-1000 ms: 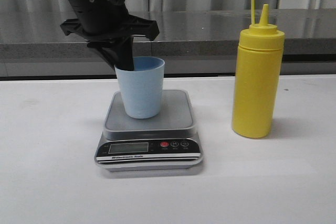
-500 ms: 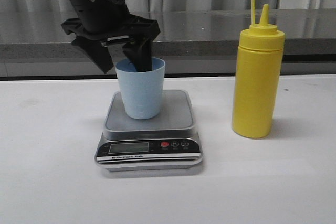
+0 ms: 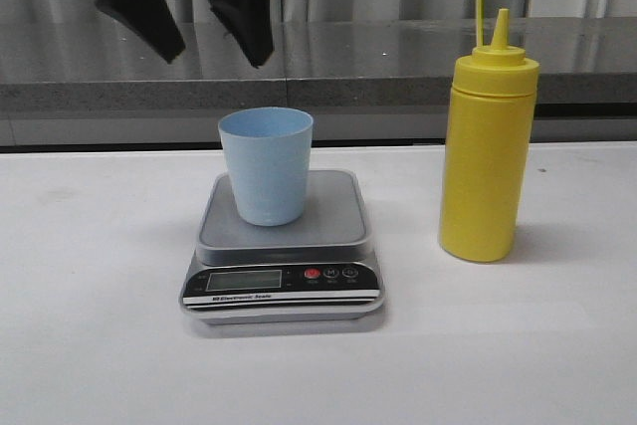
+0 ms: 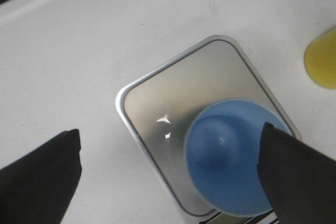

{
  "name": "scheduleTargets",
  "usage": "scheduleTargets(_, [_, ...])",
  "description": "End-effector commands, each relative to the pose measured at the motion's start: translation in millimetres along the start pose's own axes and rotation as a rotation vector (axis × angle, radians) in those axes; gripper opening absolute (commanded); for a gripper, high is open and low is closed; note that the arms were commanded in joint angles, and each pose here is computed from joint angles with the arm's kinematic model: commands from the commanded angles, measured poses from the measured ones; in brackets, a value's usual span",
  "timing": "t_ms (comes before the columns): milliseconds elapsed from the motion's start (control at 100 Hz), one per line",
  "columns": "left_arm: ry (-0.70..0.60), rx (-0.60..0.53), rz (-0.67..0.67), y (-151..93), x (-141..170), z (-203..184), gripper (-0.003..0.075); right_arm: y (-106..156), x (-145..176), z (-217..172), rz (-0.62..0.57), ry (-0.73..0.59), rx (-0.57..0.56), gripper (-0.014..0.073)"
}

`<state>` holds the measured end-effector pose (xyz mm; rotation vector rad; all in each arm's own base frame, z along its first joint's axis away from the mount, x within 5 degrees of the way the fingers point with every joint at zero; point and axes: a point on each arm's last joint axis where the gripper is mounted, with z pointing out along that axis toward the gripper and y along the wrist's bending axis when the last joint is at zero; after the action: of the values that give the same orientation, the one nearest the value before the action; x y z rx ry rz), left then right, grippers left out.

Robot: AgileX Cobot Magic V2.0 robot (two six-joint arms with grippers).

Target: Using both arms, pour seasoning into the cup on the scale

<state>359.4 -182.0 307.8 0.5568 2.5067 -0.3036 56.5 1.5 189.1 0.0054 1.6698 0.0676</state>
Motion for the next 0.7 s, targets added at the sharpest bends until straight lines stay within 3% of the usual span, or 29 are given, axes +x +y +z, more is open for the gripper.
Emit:
scheduleTargets(0, [-0.160, -0.016, -0.020, 8, -9, -44, 0.0622, 1, -8, -2, -0.010, -0.091, -0.008, -0.0120])
scheduleTargets(220, [-0.304, -0.088, -0.091, 38, 19, -85, 0.0578, 1, -8, -2, -0.010, -0.091, -0.008, -0.0120])
scheduleTargets(390, [-0.437, -0.161, -0.146, 55, 63, -122, 0.0577, 1, -8, -2, -0.010, -0.091, -0.008, -0.0120])
scheduleTargets(690, [-0.752, -0.275, -0.143, 50, 156, -173, 0.0577, 1, -8, -2, -0.010, -0.091, -0.008, -0.0120])
